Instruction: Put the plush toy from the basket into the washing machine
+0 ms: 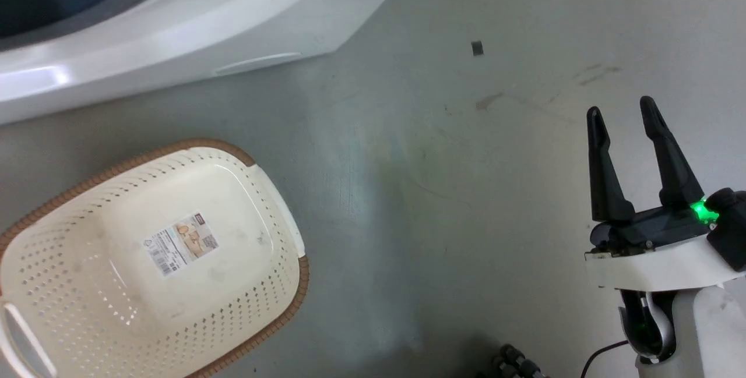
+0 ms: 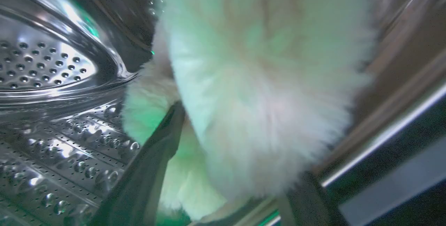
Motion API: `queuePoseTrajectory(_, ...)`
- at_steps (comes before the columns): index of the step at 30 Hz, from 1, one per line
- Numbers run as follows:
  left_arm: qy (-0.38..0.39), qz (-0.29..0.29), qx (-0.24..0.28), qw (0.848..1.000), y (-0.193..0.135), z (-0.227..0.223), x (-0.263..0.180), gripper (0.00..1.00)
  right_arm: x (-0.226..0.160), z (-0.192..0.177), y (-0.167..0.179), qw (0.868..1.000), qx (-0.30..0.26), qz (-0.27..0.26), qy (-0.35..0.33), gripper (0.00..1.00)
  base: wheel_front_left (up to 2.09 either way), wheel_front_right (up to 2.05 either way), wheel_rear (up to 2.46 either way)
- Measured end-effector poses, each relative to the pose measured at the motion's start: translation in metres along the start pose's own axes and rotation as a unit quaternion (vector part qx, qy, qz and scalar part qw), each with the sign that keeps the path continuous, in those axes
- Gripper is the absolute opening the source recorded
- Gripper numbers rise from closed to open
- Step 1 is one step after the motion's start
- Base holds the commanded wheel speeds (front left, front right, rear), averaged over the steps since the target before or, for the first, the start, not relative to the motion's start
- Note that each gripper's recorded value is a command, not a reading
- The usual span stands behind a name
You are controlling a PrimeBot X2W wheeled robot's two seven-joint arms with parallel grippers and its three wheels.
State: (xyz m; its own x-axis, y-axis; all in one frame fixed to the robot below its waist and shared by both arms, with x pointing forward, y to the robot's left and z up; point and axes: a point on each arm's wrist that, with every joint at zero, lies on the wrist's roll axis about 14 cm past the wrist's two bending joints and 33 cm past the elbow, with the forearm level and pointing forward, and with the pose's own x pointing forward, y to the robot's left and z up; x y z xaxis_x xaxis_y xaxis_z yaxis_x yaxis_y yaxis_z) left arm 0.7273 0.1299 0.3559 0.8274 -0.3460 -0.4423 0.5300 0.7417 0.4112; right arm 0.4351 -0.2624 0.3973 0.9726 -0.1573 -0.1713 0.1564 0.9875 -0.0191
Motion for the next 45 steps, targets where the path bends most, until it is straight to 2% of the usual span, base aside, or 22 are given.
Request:
queuePoseTrajectory(5, -0.025, 0.009, -0.019, 0.999, 0.004, 0.01, -0.022, 1.0, -0.003, 0.019, 0.0, 1.0, -0.006, 0.002, -0.023, 1.0, 0.0, 0.0, 0.0)
queuePoseTrajectory(10, -0.072, 0.034, -0.079, 0.994, 0.0, 0.023, -0.053, 1.0, -0.011, 0.042, -0.002, 0.999, -0.008, 0.0, -0.052, 1.0, 0.0, 0.0, 0.0)
queuePoseTrajectory(16, -0.112, 0.061, -0.125, 0.984, -0.005, 0.042, -0.1, 1.0, -0.029, 0.065, -0.001, 0.997, -0.01, 0.003, -0.079, 1.0, 0.0, 0.0, 0.0)
queuePoseTrajectory(24, -0.213, 0.105, -0.187, 0.953, -0.011, 0.095, -0.182, 1.0, -0.05, 0.093, 0.007, 0.993, -0.004, 0.015, -0.119, 1.0, 0.0, 0.0, 0.0)
queuePoseTrajectory(34, -0.261, 0.15, -0.235, 0.924, -0.042, 0.096, -0.277, 1.0, -0.071, 0.118, 0.026, 0.986, 0.005, 0.046, -0.157, 1.0, 0.0, 0.0, 0.0)
queuePoseTrajectory(40, -0.269, 0.172, -0.243, 0.916, -0.056, 0.092, -0.309, 1.0, -0.08, 0.122, 0.035, 0.985, 0.007, 0.061, -0.164, 1.0, 0.0, 0.0, 0.0)
queuePoseTrajectory(45, -0.232, 0.18, -0.273, 0.916, -0.087, 0.061, -0.329, 1.0, -0.088, 0.128, 0.042, 0.982, 0.01, 0.073, -0.175, 1.0, 0.0, 0.0, 0.0)
